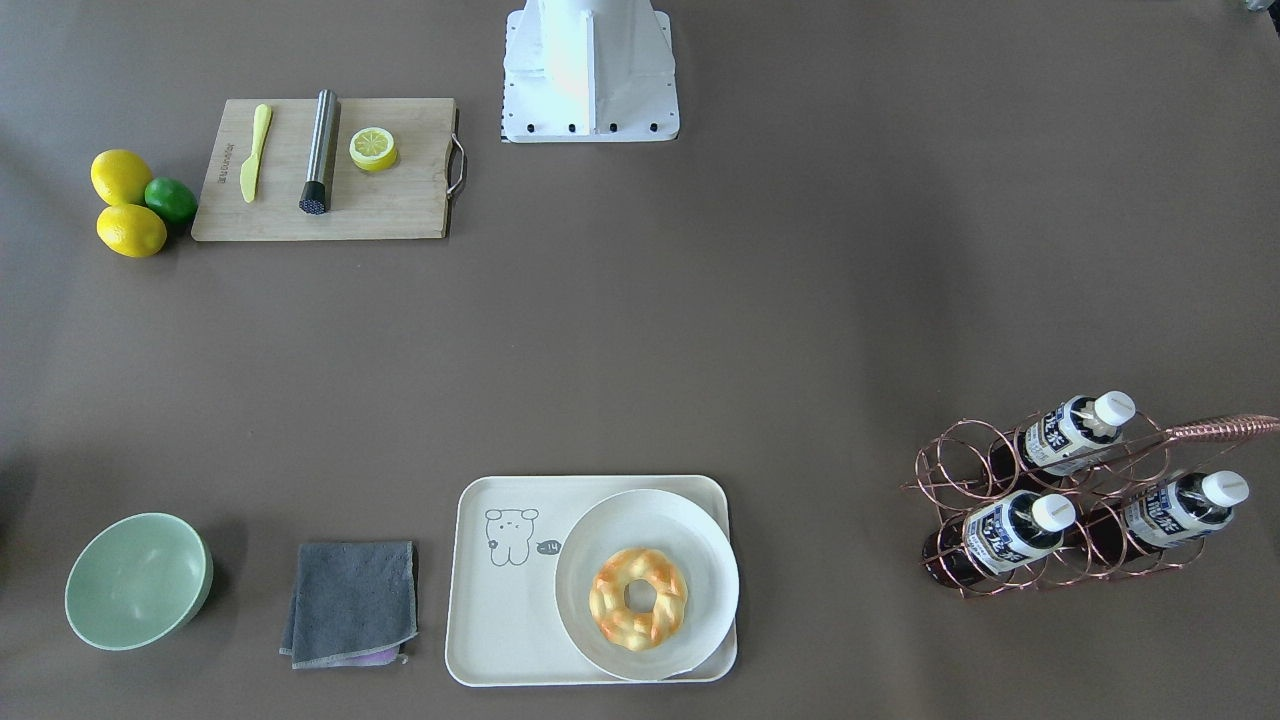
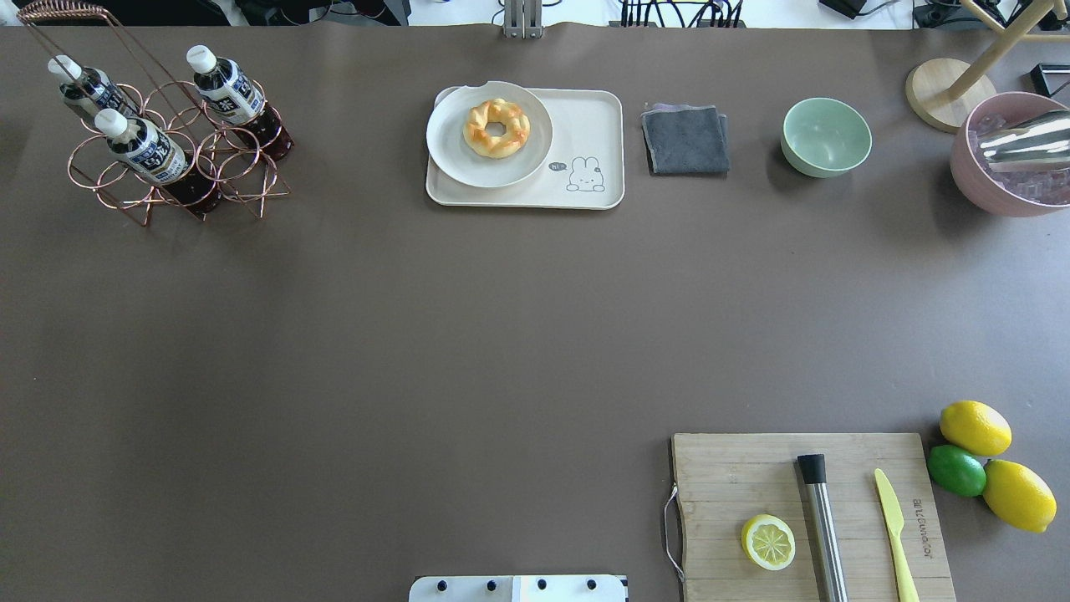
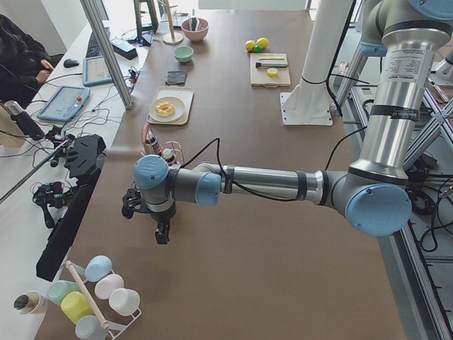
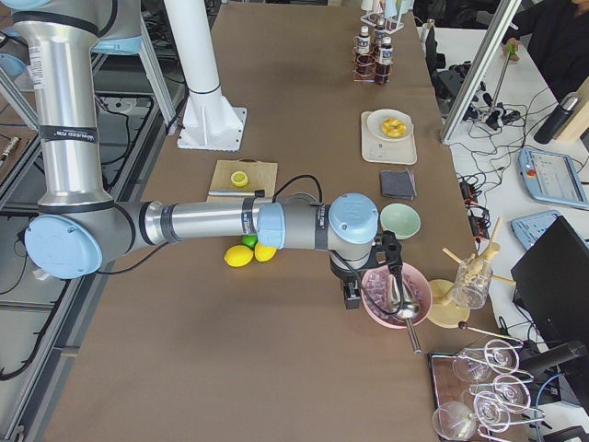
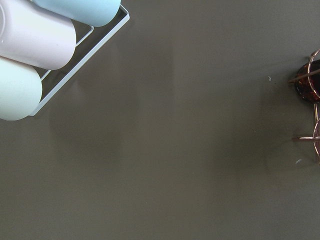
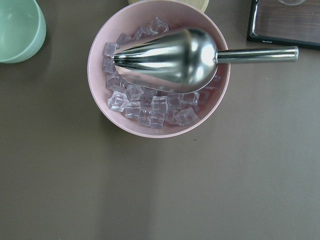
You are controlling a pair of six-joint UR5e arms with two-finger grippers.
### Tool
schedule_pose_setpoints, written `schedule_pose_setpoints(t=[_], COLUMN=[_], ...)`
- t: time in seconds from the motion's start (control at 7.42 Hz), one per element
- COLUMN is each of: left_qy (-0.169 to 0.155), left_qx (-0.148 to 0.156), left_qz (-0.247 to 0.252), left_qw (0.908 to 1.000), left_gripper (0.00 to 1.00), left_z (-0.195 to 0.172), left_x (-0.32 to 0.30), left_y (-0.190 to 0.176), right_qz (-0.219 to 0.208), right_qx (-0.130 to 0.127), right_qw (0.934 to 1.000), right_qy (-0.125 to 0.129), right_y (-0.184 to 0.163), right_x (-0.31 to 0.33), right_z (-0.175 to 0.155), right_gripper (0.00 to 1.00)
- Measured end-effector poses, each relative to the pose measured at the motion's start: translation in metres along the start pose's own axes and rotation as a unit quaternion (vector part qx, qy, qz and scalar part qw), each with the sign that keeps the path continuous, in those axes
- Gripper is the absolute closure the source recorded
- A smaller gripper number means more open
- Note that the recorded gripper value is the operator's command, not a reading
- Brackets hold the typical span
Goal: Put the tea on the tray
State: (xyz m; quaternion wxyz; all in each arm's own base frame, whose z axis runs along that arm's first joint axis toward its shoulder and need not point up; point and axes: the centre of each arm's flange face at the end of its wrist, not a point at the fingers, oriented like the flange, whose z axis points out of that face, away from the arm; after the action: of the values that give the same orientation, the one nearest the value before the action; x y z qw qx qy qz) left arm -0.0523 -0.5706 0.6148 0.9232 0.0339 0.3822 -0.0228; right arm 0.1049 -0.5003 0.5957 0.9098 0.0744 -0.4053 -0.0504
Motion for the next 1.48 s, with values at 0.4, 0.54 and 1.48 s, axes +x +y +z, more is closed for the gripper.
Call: schedule_pose_setpoints(t=[0.4, 0.54, 1.48], left_qy=[0.000, 0.001, 0.055], left_qx=[0.000, 0.003, 0.078], left_qz=[0.000, 0.002, 0.111], left_qw=[1.0000, 1.0000, 0.9892], left_gripper=[0.01, 0.01, 0.01], left_z=[0.000, -0.003, -0.071], left_x=[0.000, 0.004, 0.120], left_y=[0.002, 0.000, -0.002], right_qz=[0.001, 0.001, 0.004], right_qx=[0.001, 0.001, 0.004], right_qw=[1.0000, 1.0000, 1.0000], right_qy=[0.000, 0.000, 0.003], right_y=[0.001, 0.001, 0.000], right_x=[0.000, 0.000, 0.000], right_z=[-0.001, -0.001, -0.004], right_gripper=[0.00, 0.00, 0.00])
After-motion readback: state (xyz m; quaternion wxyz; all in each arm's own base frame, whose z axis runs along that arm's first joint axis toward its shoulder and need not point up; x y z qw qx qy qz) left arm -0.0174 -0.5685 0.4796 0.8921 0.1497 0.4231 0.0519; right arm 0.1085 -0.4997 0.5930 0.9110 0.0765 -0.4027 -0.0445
